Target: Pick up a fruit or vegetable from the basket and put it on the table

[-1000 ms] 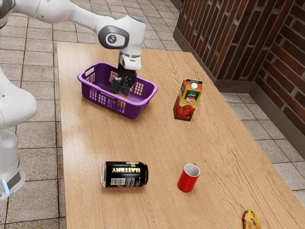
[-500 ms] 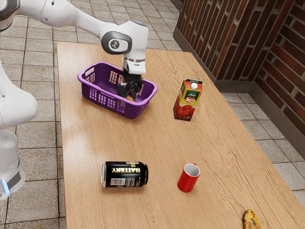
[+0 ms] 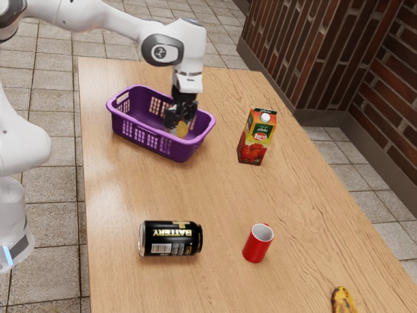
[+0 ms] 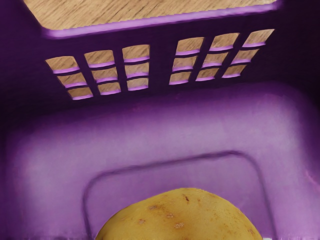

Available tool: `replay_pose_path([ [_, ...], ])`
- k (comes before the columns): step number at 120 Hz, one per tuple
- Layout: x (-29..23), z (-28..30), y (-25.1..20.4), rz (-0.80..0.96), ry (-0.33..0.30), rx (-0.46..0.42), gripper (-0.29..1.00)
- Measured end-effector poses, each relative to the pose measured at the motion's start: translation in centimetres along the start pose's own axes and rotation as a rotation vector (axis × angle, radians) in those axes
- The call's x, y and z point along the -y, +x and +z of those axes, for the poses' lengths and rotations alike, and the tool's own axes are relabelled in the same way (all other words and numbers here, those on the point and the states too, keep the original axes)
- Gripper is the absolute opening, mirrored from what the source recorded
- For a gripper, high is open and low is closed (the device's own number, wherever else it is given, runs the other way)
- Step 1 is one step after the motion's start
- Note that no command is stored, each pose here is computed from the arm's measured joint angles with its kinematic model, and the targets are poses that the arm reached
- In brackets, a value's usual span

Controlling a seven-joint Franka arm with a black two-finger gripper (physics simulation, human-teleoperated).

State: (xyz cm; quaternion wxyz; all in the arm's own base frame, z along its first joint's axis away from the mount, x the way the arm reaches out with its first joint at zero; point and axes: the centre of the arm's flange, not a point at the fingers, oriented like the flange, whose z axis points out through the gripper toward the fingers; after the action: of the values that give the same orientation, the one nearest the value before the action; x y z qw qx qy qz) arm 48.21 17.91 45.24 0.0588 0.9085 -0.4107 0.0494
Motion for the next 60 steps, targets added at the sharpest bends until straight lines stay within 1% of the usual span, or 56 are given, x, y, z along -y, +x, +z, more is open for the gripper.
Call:
replay_pose_path([
  [4, 0.0, -1.0, 0.3, 0.004, 0.008, 0.003, 0.19],
  [9, -0.1, -2.6, 0.8, 0.011, 0.021, 0.010, 0.24],
  [17, -0.6, -5.4, 1.5, 0.022, 0.045, 0.030, 0.29],
  [26, -1.3, -8.7, 1.6, 0.019, 0.071, 0.042, 0.32],
  [35, -0.3, -10.8, -2.2, -0.065, 0.083, 0.066, 0.34],
  [44, 0.7, -13.1, -6.4, -0.149, 0.100, 0.071, 0.35],
  [60, 1.2, -18.1, -10.1, -0.217, 0.155, 0.066, 0.33],
])
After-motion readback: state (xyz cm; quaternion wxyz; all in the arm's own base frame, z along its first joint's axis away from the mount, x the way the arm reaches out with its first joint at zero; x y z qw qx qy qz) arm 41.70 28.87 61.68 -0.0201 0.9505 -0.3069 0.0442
